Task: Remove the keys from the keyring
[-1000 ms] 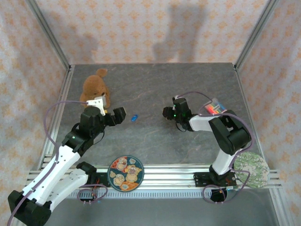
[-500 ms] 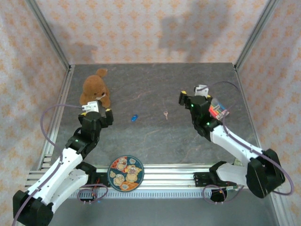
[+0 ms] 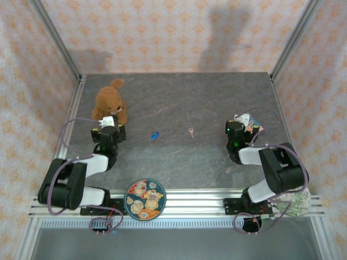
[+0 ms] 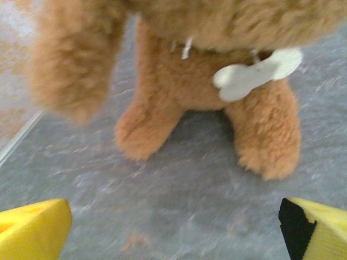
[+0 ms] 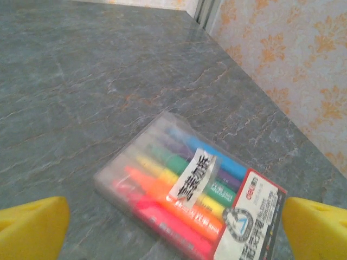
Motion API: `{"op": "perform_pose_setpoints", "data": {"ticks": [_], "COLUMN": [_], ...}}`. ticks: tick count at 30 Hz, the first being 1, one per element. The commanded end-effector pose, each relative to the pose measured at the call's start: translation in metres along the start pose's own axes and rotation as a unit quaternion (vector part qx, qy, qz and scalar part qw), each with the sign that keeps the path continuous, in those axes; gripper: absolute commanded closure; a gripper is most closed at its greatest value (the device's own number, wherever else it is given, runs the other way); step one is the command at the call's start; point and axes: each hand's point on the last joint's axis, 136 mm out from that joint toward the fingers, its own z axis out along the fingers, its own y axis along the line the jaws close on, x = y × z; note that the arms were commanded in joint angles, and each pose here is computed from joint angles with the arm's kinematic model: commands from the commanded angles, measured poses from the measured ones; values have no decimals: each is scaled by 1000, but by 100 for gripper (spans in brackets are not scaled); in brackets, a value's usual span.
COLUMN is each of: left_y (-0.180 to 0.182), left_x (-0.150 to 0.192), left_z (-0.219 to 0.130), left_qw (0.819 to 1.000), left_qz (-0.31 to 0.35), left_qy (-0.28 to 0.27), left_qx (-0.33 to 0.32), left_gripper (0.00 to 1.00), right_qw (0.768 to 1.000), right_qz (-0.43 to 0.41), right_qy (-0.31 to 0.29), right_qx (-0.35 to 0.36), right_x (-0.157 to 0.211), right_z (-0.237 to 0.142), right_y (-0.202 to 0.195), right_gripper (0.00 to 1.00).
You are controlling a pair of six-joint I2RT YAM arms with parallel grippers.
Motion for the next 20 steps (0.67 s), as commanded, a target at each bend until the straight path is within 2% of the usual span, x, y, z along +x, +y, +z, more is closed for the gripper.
{"op": "perform_pose_setpoints", "data": {"ticks": [1,2,3,4,5,6,7,9,12,20], "left_y": [-19,-20,-23,-28,-28,-22,-14,-6,-3,-2], "left_x": [-36,-34,-28,-29,-31,-33,-33,-29,-33,-31], "left_z": [0,-1,0,4,10,14,17,21,21,22], "left_qw": [989,990,993,994,995,995,997,999,997,998], "left_qz": [-9,-7,-1,9,9,0,-10,-18,-25,-24], "left_qy": [-140,-132,-97,-74,-75,-84,-76,-46,-67,-59], "left_qx": [54,55,66,77,68,50,24,-1,-8,-12], "left_gripper": [0,0,0,0,0,0,0,0,0,0], "right_qw": [993,988,980,981,984,984,985,987,987,986], "right_qz": [68,72,74,68,60,73,89,79,82,92], "right_qy": [-40,-38,-63,-51,-11,-5,-18,-1,-4,3], "right_qx": [-85,-132,-174,-175,-166,-164,-145,-138,-137,-143], "right_x": [-23,-12,-17,-15,-12,-13,-13,-12,-13,-12], "right_z": [3,3,4,7,11,17,20,18,19,23], "right_y": [7,15,25,27,26,22,15,14,14,12], "right_gripper": [0,1,1,1,1,1,1,1,1,1]}}
